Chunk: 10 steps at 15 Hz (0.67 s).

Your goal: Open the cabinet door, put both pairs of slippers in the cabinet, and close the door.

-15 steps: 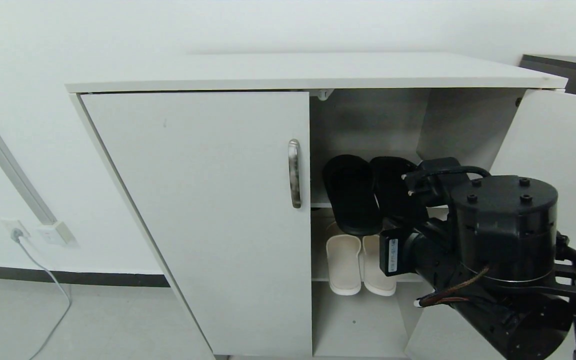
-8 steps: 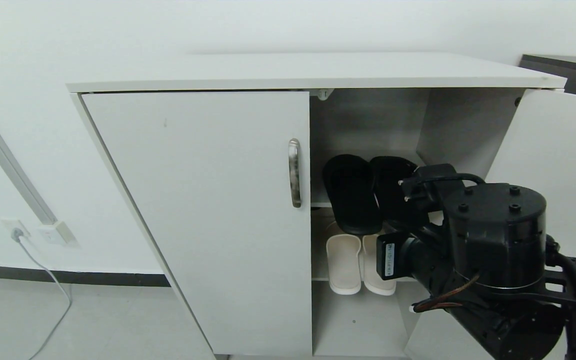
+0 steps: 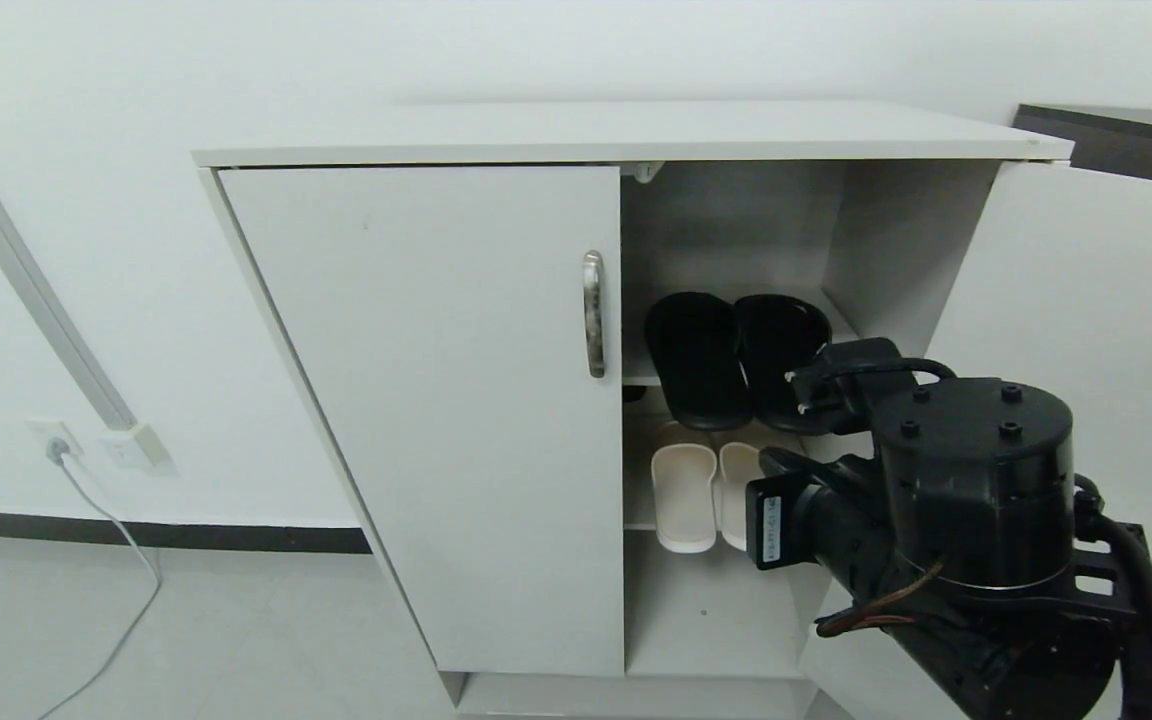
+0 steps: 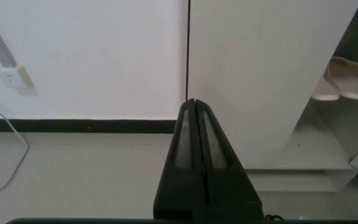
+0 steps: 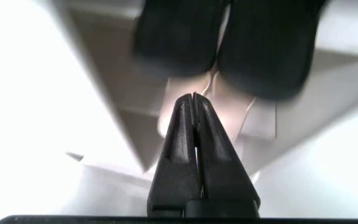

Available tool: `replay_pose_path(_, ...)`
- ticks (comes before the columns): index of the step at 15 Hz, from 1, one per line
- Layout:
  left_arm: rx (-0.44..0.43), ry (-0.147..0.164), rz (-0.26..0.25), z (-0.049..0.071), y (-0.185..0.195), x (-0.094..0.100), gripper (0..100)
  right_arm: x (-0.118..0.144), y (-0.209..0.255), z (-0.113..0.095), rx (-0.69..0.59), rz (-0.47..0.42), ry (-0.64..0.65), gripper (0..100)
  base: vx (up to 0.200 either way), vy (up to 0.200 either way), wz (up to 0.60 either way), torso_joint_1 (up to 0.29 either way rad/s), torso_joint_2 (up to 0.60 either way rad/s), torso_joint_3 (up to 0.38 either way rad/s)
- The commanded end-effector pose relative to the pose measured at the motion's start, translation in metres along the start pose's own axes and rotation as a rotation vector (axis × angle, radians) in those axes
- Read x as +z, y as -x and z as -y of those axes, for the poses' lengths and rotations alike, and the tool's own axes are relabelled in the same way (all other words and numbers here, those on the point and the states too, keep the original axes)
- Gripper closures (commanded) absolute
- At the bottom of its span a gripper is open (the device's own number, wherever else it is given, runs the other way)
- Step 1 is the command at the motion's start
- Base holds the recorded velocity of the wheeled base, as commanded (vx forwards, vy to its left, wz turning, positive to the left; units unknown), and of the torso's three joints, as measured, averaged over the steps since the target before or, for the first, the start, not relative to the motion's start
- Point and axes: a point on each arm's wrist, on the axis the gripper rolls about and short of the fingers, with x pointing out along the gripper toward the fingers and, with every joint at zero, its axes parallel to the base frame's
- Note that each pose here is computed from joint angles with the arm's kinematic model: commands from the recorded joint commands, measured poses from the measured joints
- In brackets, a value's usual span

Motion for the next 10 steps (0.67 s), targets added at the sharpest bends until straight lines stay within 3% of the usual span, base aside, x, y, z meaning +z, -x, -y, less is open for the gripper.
replay_pose_path(1,0.001,0.0,-0.001,0.0,-0.0001,0.0001,100,-0.0023,-0.0013,-0.0007,-0.002,-0.006,0.006,100,-0.2,0.0,0.0,0.002,0.0,0.007)
replay_pose_path(10,-0.001,0.001,-0.001,0.0,-0.0001,0.0001,100,-0.0078,-0.0014,0.0027,-0.001,-0.004,-0.001,100,-0.2,0.0,0.0,0.001,0.0,0.003)
